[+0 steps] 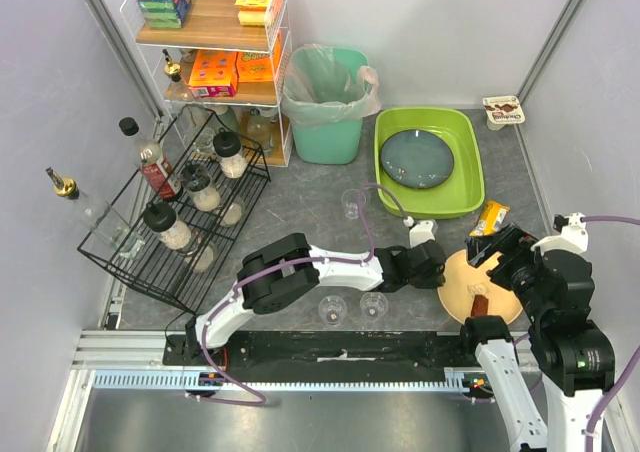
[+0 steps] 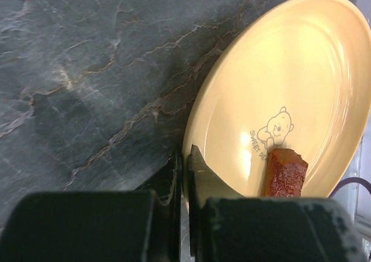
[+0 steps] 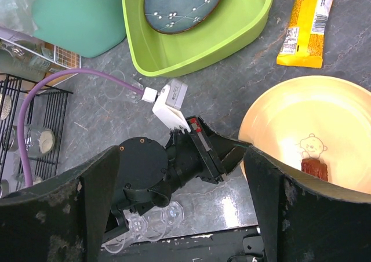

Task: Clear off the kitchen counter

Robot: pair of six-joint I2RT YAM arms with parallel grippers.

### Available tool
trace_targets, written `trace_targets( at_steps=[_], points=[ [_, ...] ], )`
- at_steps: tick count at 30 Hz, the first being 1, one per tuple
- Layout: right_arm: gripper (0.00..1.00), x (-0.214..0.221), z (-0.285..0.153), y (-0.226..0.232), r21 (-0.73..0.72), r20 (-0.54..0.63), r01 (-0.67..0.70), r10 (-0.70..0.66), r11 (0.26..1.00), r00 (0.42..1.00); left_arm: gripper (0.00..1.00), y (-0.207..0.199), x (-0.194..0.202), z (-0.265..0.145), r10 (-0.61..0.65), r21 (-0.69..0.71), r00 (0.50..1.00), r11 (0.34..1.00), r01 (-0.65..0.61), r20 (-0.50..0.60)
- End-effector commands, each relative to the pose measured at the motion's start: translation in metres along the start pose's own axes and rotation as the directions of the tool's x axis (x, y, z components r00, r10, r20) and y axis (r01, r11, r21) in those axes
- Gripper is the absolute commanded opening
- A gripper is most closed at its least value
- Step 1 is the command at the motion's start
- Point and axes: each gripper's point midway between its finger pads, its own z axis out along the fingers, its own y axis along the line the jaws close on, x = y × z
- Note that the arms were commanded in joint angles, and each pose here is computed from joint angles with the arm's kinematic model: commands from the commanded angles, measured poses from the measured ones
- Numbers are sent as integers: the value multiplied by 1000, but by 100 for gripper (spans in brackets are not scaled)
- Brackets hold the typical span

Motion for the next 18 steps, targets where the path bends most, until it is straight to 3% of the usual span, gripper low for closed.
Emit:
trace_targets(
  at_steps=[1,8,18],
  points=[
    [93,4,-3,-3,2,3,-17,17,1000,1000,2,22,-11,-20,-16,-123,999,992,21,37],
    [93,18,14,-11,22,-32,-34,34,999,999,2,56,-47,-74,78,-269,991,962,-46,108],
    [94,36,37,-25,61,-73,0,4,998,997,2,91,-87,-132,82,-265,993,963,-56,88]
  ],
)
